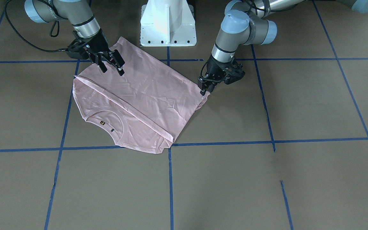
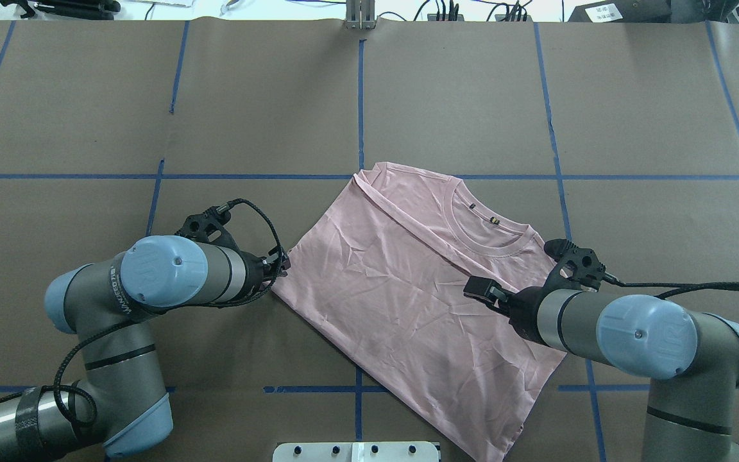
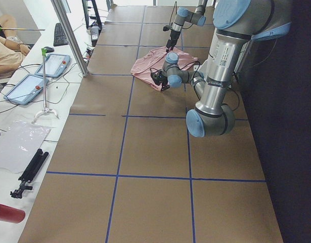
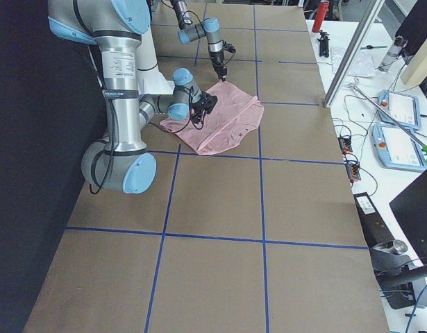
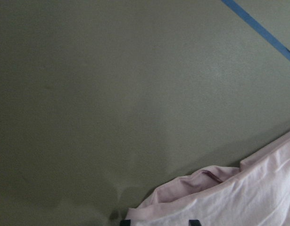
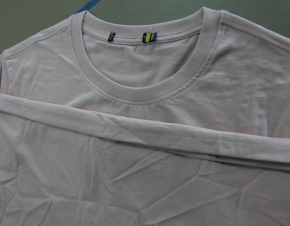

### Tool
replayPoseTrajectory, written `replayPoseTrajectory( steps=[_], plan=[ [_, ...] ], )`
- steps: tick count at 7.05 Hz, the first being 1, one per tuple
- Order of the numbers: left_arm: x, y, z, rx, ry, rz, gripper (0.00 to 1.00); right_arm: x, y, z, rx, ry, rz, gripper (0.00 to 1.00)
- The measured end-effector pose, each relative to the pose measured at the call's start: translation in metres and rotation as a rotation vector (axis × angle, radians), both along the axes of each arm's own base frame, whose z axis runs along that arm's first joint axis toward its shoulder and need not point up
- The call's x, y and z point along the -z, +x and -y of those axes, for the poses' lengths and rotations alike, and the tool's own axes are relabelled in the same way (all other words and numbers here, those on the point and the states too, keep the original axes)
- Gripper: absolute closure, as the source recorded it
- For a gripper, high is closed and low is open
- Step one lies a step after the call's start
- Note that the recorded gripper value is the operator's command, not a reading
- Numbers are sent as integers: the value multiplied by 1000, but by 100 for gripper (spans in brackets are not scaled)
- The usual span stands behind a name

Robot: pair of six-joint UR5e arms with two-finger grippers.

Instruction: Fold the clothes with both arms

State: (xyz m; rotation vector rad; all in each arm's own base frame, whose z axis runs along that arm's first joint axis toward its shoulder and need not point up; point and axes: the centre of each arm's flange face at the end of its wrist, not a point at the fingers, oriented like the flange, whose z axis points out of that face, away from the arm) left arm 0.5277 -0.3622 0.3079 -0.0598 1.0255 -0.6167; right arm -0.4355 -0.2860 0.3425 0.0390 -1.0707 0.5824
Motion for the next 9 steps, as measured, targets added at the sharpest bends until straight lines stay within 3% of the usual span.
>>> replayPoseTrajectory(
  steps=[2,3,4,5,9],
  plan=[
    [-5,4,-2,-5,-3,10,47,0,1,3,-6,0,0,0],
    [-6,7,-4,-8,-4,13,55,-1,0,3,-6,-1,-3,0],
    [-7,8,-5,-10,-5,15,93,-5,-2,3,-6,-3,-9,0],
    [-8,9,-5,-10,-5,17,100,-9,-5,4,-5,-5,-18,0],
    [3,-5,14,66,61,20,100,-11,-8,6,-7,-4,-20,0]
  ],
)
